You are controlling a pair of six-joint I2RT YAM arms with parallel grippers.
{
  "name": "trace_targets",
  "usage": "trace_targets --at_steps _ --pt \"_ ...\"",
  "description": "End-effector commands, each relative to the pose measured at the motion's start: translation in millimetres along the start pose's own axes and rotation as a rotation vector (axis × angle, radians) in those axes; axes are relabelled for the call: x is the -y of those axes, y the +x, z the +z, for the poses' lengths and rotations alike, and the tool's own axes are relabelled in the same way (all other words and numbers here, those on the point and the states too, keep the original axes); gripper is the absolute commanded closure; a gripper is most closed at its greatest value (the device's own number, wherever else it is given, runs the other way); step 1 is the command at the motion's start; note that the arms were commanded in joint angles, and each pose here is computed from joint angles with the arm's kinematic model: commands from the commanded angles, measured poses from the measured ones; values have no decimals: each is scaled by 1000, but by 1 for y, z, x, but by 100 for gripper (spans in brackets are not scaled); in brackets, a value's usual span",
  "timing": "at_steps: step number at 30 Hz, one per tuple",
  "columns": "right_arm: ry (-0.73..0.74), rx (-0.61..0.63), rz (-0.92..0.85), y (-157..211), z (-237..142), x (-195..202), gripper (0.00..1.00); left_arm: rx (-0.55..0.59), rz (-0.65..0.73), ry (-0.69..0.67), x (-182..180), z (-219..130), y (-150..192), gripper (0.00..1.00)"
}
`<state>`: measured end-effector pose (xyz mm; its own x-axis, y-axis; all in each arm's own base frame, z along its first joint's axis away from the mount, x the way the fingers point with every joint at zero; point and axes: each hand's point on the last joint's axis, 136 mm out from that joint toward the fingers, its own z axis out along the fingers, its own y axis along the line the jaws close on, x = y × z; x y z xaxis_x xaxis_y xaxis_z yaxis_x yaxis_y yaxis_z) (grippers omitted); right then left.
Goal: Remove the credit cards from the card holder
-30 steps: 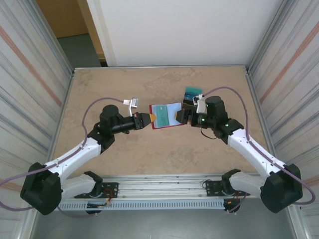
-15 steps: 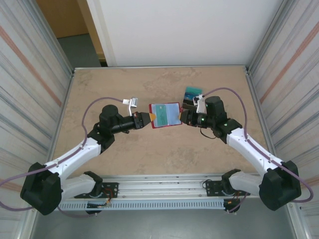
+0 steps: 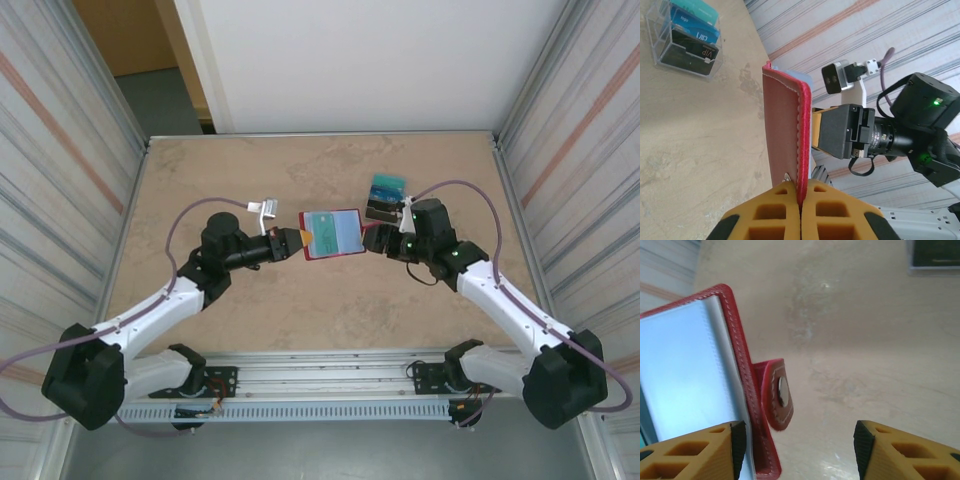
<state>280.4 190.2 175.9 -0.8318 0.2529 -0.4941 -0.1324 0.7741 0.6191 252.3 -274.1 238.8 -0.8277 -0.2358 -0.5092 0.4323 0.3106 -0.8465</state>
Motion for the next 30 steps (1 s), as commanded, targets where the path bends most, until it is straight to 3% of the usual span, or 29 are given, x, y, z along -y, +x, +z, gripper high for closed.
trace_targets --at_steps 1,11,30 --pt "82 57 -45 -11 -19 0 39 -9 31 -7 -9 6 6 100" --pt "233 97 -110 -11 -29 4 45 -101 -19 -35 -49 38 35 100" --pt "235 -224 -122 45 76 8 77 -162 -120 -72 -111 57 70 100"
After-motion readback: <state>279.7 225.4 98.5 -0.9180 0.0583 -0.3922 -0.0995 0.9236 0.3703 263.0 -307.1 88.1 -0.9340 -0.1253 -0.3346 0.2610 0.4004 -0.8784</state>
